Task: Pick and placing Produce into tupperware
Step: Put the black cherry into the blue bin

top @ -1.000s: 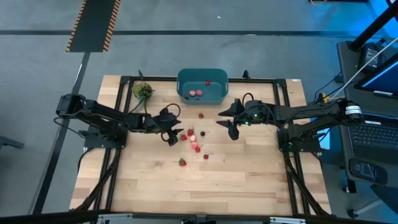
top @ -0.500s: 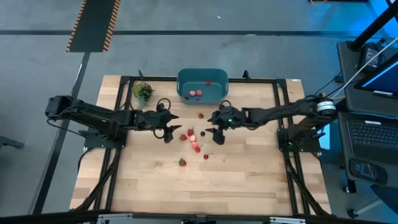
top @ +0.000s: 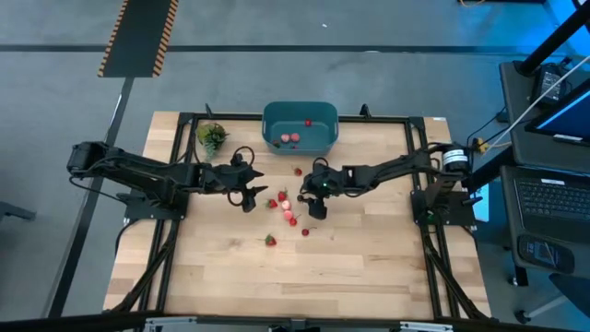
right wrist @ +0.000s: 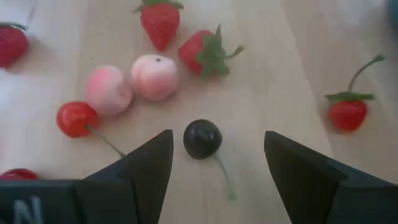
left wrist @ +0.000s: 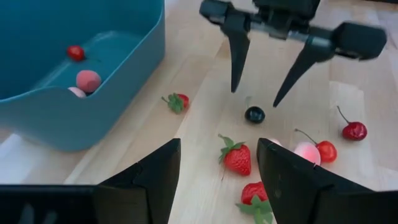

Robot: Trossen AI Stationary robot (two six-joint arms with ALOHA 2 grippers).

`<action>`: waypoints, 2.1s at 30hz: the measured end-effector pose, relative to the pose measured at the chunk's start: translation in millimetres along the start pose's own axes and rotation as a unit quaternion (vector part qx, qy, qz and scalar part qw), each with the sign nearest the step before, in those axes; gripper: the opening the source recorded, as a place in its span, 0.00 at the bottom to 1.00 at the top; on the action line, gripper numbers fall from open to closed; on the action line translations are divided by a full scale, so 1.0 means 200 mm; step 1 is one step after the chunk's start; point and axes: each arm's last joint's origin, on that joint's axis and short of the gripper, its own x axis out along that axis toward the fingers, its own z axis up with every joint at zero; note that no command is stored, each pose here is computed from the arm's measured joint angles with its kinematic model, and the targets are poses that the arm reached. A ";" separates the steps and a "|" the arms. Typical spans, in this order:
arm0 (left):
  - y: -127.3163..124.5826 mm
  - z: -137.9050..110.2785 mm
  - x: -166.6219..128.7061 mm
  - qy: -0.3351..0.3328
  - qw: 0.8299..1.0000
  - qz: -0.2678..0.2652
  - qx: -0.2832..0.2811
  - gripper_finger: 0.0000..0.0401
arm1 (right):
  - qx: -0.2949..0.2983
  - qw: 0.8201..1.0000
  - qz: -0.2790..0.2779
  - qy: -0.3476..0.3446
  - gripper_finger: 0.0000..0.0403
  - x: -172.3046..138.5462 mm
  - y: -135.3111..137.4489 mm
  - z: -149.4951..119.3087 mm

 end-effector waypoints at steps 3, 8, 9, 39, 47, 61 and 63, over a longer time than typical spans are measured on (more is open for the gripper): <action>0.00 0.00 0.00 0.000 1.000 0.000 0.000 0.51 | -0.012 1.000 0.000 0.006 0.63 0.05 0.00 -0.03; 0.00 0.00 0.00 0.000 1.000 0.000 0.000 0.51 | -0.030 0.999 0.004 0.020 0.63 0.10 0.01 -0.07; 0.00 0.00 0.00 0.000 1.000 0.000 0.000 0.51 | -0.029 0.999 0.004 0.020 0.63 0.11 0.02 -0.07; 0.00 0.00 0.00 0.000 1.000 0.003 0.001 0.51 | -0.027 1.000 0.002 0.014 0.29 0.16 0.02 0.03; 0.00 0.00 0.00 0.000 1.000 0.003 0.001 0.51 | -0.066 0.998 0.000 0.005 0.29 0.11 0.01 0.29; 0.01 -0.02 0.00 0.022 1.000 0.007 0.008 0.51 | -0.040 0.994 -0.099 -0.024 0.30 -0.25 -0.59 0.81; 0.01 -0.02 0.00 0.022 1.000 0.007 0.008 0.51 | -0.006 0.997 -0.073 -0.038 0.29 -0.30 -0.71 0.81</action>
